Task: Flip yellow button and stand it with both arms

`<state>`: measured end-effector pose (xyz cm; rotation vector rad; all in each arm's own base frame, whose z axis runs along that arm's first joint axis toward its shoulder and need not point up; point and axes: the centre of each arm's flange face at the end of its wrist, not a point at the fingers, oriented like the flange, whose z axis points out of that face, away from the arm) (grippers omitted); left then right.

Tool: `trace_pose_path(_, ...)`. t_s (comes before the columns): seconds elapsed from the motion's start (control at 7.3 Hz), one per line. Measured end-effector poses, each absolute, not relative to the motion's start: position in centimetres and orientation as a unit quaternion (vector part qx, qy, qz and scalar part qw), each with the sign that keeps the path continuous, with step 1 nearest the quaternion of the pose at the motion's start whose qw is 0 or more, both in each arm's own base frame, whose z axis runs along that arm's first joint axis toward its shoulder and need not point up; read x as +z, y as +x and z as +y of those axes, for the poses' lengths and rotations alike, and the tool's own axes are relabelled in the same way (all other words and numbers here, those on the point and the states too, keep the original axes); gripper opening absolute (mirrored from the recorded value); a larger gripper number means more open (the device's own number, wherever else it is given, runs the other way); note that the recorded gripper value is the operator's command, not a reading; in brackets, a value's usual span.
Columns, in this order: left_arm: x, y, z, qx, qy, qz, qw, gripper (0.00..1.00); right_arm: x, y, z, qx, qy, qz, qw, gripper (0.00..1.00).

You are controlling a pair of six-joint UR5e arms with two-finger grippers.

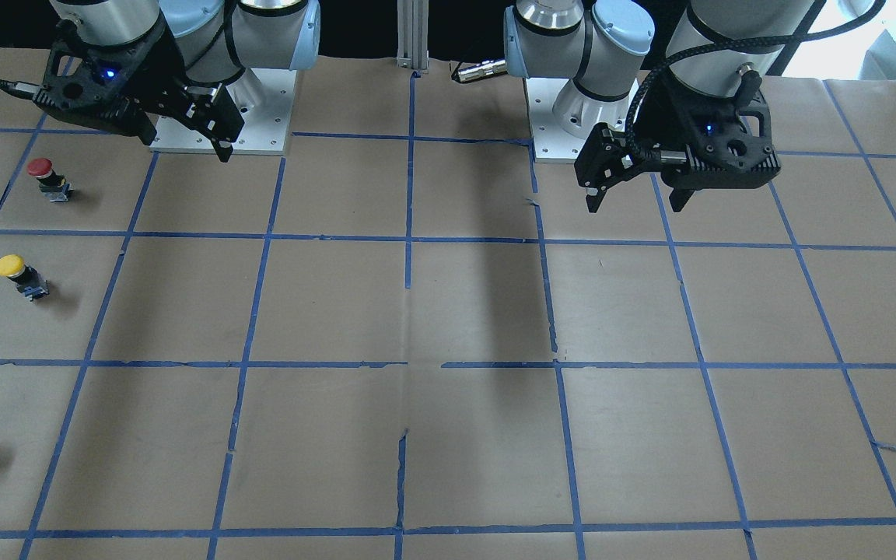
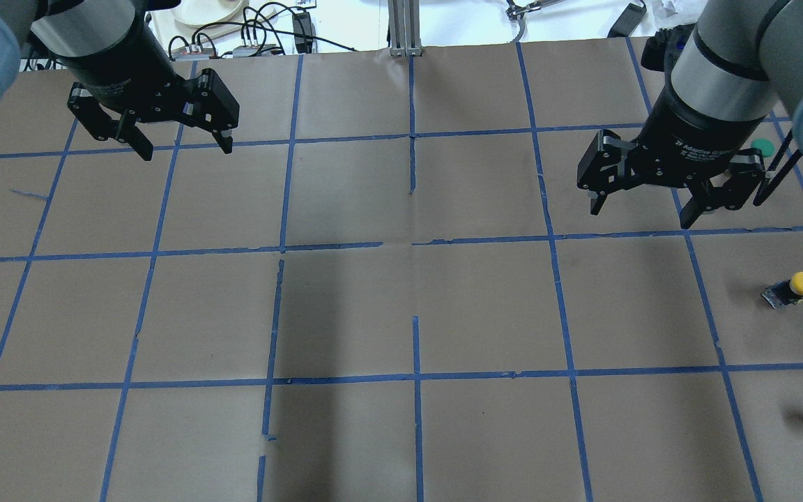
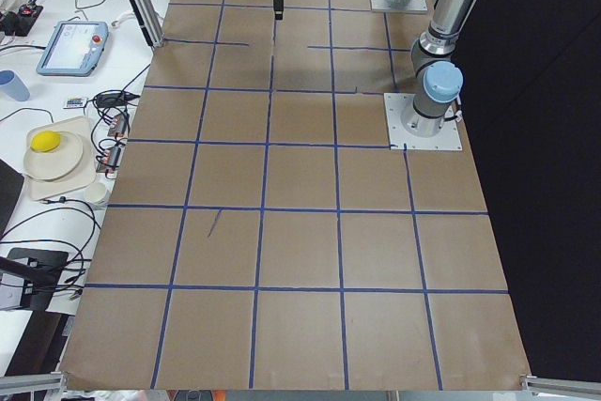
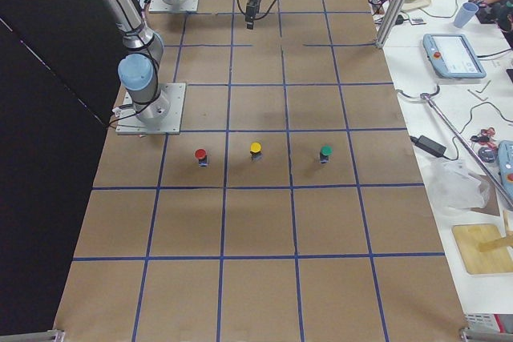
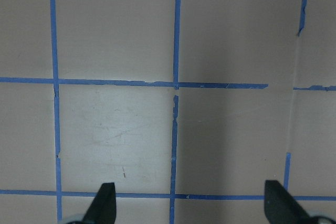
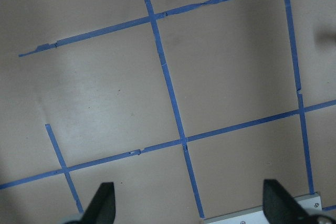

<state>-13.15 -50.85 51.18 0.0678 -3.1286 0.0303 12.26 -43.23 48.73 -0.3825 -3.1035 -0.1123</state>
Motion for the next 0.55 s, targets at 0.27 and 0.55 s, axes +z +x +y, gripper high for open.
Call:
trace_pose_path(0.27, 51.22, -13.16, -50.86, 0.010, 0.022, -1.000, 0.007, 1.00, 48.63, 12.04, -43.15, -0.037, -0.125, -0.991, 0.008, 1.00)
trace_pose_path(0.55, 51.28, -13.14, -50.97, 0.011, 0.022, -1.000, 0.006, 1.00, 48.60, 12.10, -43.14, -0.037, -0.124, -0.992, 0.006, 1.00)
